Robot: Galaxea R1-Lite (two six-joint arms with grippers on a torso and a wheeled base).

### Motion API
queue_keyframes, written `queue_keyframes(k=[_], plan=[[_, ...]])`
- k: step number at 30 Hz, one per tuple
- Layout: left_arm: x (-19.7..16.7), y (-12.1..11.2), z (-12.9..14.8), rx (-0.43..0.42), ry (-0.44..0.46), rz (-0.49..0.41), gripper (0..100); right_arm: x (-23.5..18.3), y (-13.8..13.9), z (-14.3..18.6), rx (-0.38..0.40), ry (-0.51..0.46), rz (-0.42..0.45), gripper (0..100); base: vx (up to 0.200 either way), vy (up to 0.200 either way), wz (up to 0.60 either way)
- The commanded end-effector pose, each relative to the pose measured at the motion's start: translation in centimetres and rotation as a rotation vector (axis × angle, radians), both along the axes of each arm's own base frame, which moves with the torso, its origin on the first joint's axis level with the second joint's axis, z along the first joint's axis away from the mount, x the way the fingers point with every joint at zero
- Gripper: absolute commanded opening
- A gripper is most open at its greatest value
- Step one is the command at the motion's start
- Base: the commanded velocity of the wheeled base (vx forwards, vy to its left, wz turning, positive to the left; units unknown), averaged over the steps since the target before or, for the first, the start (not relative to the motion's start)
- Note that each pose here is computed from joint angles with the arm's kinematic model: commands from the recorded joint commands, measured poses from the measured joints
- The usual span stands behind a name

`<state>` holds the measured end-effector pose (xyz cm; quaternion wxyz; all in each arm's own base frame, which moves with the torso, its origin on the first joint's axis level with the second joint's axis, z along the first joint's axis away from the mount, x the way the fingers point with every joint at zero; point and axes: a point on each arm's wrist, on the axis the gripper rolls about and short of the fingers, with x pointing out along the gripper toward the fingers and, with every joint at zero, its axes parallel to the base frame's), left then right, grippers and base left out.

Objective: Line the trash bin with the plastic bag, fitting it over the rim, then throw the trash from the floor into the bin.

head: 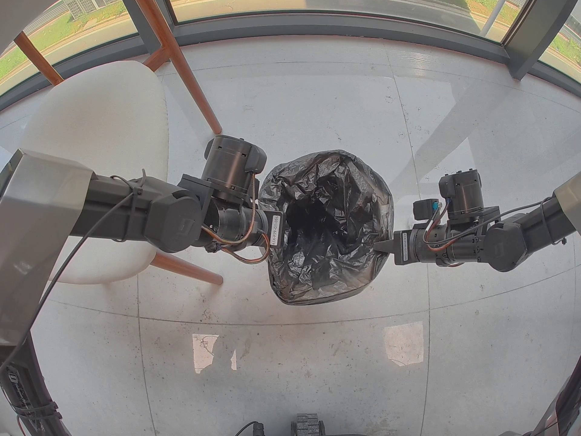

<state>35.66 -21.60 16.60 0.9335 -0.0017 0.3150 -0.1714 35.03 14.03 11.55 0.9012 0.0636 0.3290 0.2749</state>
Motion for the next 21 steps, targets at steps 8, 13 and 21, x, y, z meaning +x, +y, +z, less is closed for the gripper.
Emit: queue_keyframes(k=[8, 13, 21], plan=[[-0.2, 0.1, 0.1, 0.001, 0.000, 0.001, 0, -0.5, -0.6, 0.7, -0.007, 0.003, -0.009, 0, 0.000, 0.000, 0.00], [-0.1, 0.5, -0.5, 0.013, 0.015, 0.012, 0, -0.6, -0.7, 0.6, -0.016, 0.000, -0.019, 0, 0.000, 0.000, 0.00], [0.2, 0.7, -0.6, 0.023, 0.008, 0.036, 0, -1.0, -1.6, -0.5, -0.068, 0.017, -0.061, 100, 0.000, 0.000, 0.00]])
